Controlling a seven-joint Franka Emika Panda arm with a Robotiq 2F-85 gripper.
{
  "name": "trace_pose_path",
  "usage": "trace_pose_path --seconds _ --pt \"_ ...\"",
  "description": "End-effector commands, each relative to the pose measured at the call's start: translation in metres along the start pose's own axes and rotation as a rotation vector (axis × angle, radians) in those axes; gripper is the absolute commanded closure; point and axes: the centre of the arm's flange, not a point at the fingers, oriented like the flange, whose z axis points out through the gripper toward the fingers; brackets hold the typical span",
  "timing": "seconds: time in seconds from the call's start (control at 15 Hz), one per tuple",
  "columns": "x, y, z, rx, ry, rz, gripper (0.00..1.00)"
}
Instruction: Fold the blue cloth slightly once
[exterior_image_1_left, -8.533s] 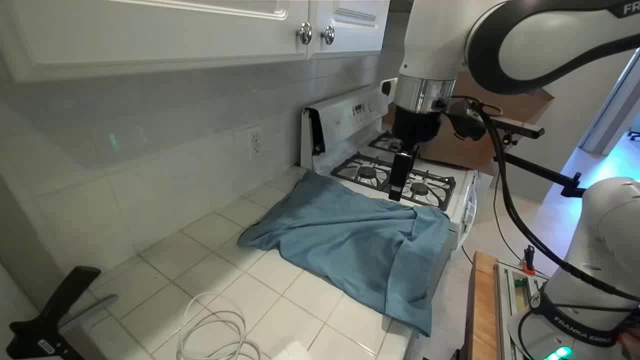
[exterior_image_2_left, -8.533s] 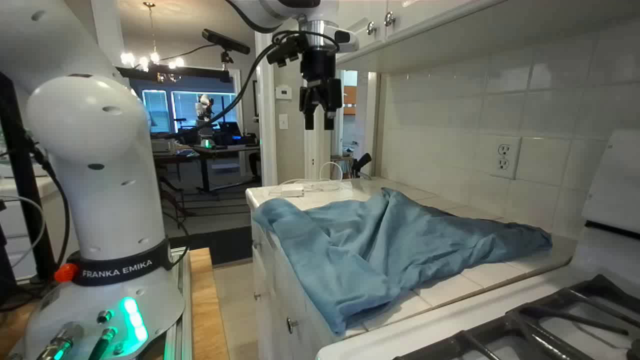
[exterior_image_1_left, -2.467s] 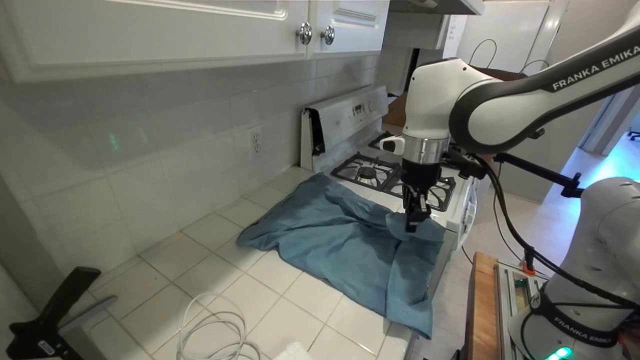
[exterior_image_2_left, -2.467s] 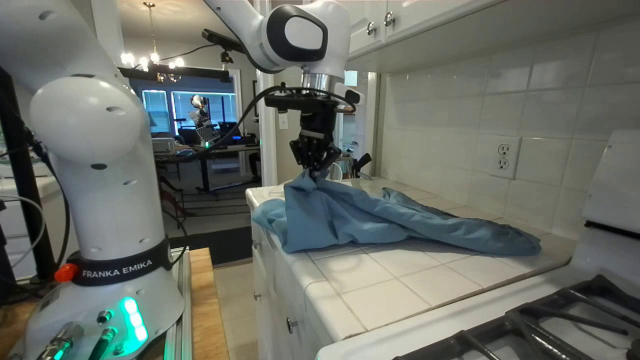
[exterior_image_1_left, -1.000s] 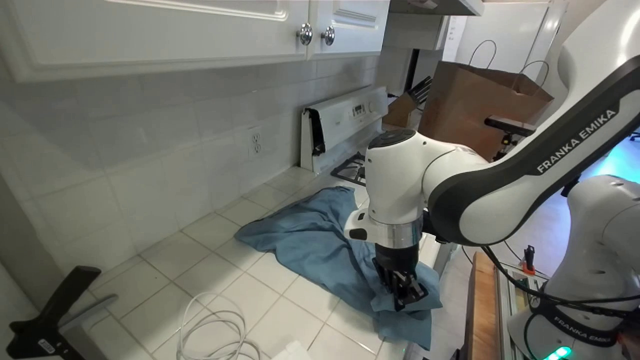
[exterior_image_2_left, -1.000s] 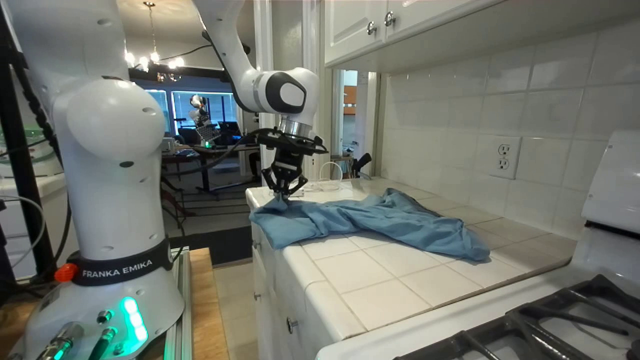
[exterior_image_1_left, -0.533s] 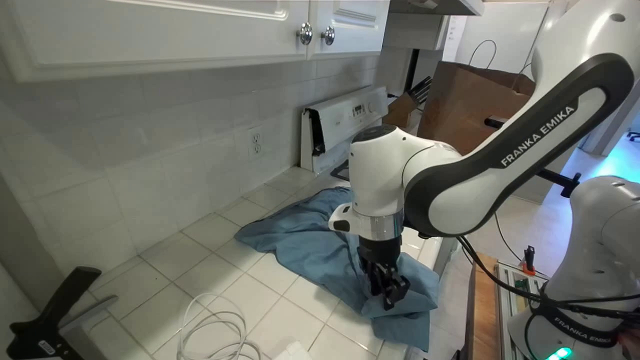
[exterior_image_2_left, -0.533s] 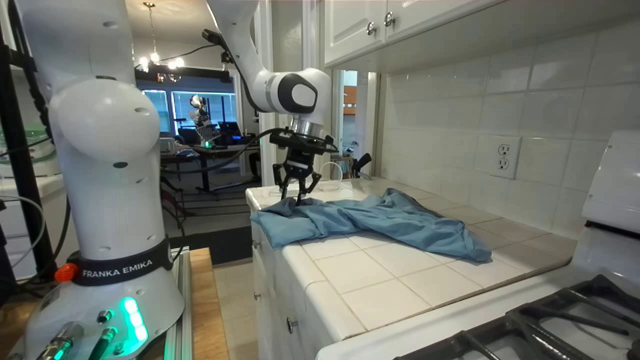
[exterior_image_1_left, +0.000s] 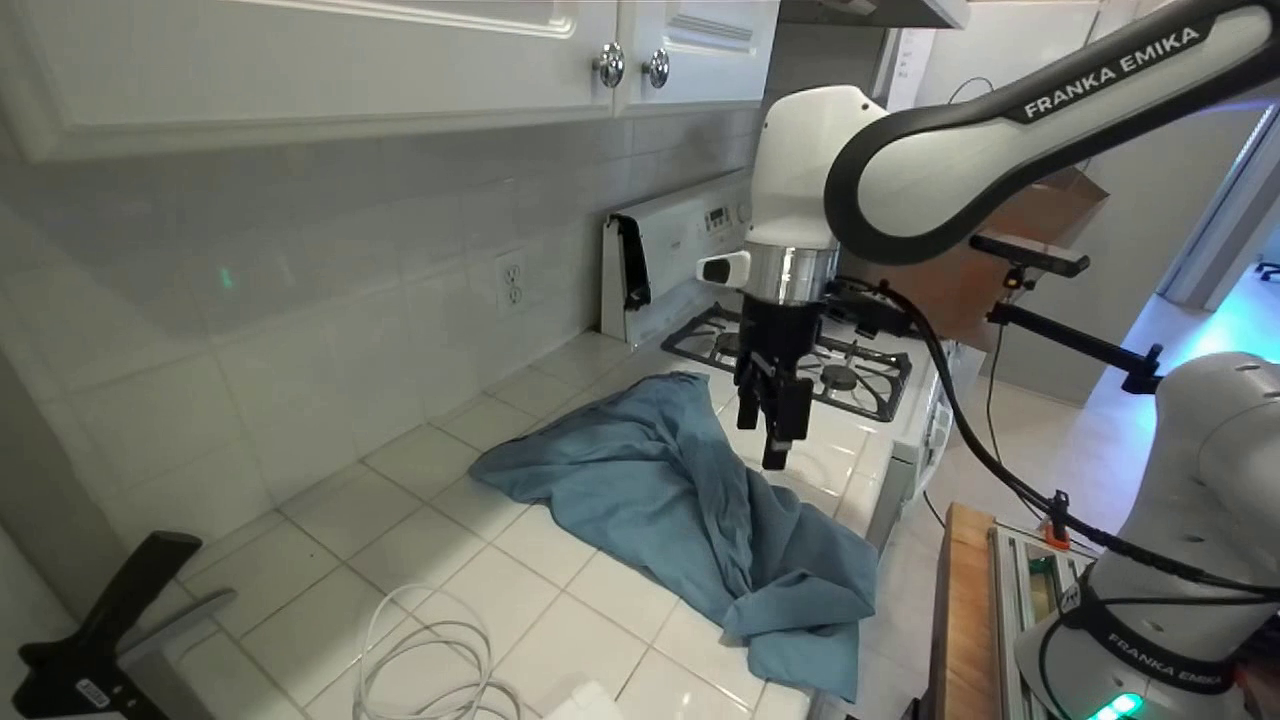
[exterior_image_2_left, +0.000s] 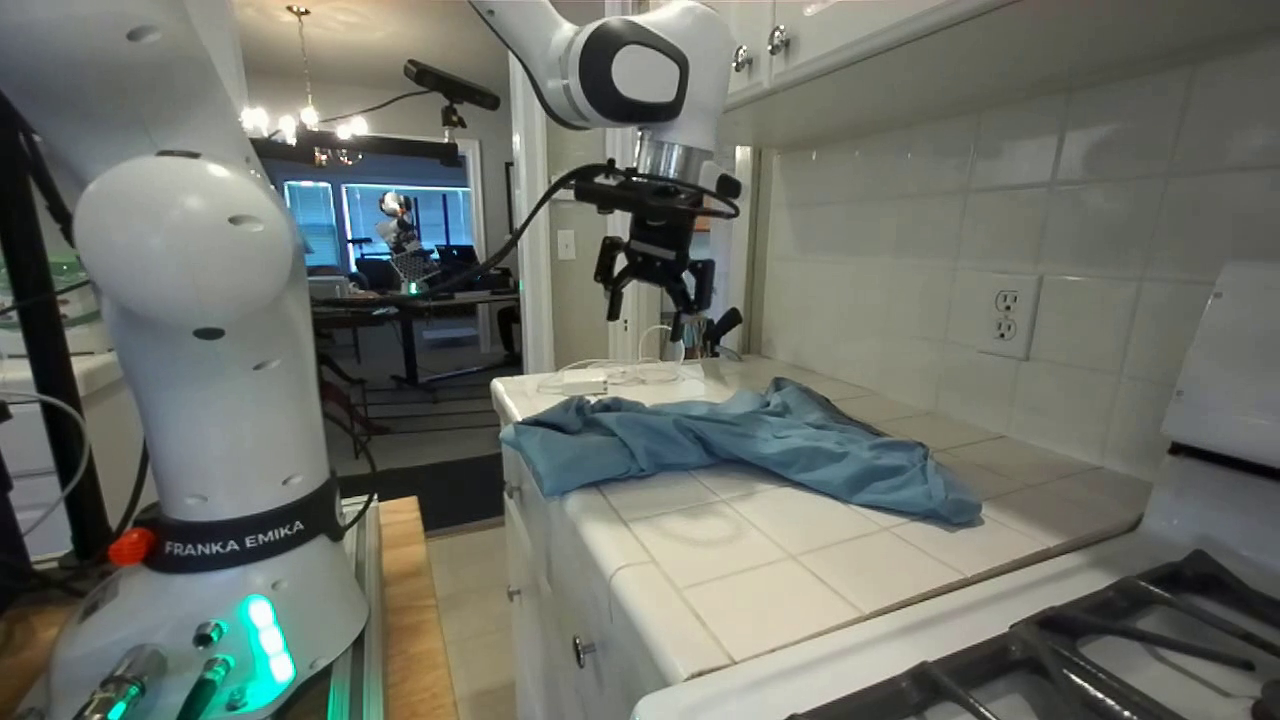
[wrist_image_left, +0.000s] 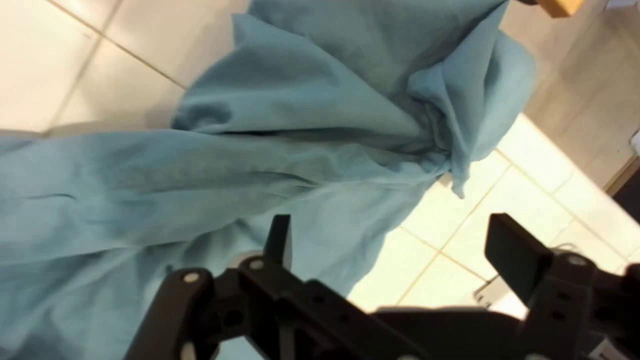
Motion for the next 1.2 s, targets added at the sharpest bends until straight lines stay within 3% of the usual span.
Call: trace_pose_path --seconds 0.0,0.27,0.6,0.87,0.93,1.13 --pt "-0.038 0.078 -0.001 -0.021 0.080 0.192 0.00" --pt "-0.080 0.166 0.013 -0.035 0.217 0.426 0.00" --pt "-0.108 0.236 0.028 -0.001 0.363 0.720 0.00" --pt "-0.113 0.273 0.030 0.070 0.494 0.931 0.00" --pt "-0.120 0.246 0.024 0.048 0.441 0.869 0.00" --pt "-0.120 0.250 0.026 0.049 0.441 0.877 0.00"
